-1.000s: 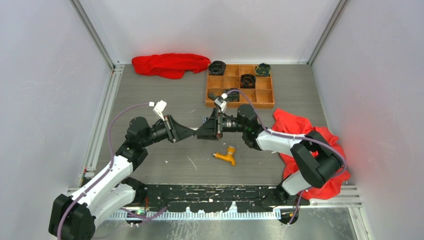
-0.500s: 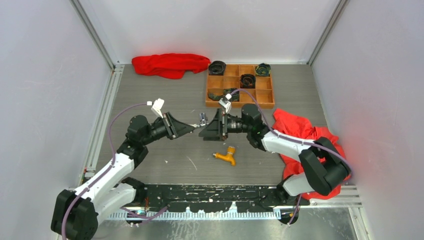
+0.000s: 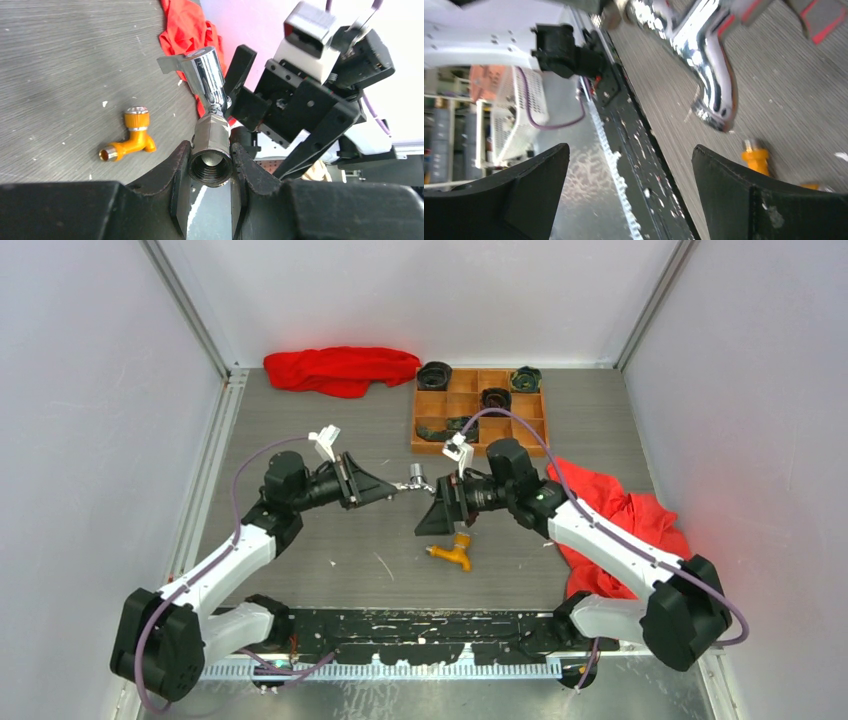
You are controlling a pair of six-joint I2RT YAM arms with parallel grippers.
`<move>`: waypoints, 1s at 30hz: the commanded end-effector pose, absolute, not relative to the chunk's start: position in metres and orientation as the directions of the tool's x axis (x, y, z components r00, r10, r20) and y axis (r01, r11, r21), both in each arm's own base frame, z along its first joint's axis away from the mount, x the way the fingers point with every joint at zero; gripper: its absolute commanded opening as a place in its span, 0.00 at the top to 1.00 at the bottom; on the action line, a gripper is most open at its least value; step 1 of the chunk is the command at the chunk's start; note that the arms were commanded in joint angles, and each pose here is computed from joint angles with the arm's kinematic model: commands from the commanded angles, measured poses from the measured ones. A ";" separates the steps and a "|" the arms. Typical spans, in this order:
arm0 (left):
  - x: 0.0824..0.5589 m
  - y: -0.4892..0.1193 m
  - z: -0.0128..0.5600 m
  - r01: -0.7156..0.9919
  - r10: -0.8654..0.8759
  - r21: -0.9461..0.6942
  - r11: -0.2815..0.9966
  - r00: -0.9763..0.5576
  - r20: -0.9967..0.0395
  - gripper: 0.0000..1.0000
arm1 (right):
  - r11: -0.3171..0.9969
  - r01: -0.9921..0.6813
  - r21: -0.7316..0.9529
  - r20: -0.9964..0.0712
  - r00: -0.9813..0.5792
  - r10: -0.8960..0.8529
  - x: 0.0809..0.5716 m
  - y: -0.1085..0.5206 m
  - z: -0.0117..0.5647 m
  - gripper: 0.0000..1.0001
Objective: Install the water faucets
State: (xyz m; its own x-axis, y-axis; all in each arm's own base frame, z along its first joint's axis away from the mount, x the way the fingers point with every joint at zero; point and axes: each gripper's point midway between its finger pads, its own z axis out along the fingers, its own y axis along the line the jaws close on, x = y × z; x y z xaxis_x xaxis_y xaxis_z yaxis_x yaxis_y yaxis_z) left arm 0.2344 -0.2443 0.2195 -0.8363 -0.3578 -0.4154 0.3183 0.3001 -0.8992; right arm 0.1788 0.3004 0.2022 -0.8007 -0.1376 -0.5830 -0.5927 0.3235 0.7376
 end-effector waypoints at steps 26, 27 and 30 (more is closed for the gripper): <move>0.196 -0.258 0.266 0.090 0.010 -0.987 0.131 -0.996 -0.090 1.00 | 0.396 -0.841 -0.369 -0.883 0.450 0.133 0.176 0.248 0.336 0.08; 0.192 -0.257 0.270 0.109 0.025 -0.986 0.127 -0.994 -0.106 1.00 | 0.394 -0.834 -0.386 -0.878 0.463 0.121 0.176 0.250 0.333 0.08; 0.185 -0.254 0.280 0.131 0.045 -0.983 0.129 -0.991 -0.126 1.00 | 0.375 -0.821 -0.430 -0.874 0.483 0.055 0.177 0.261 0.318 0.08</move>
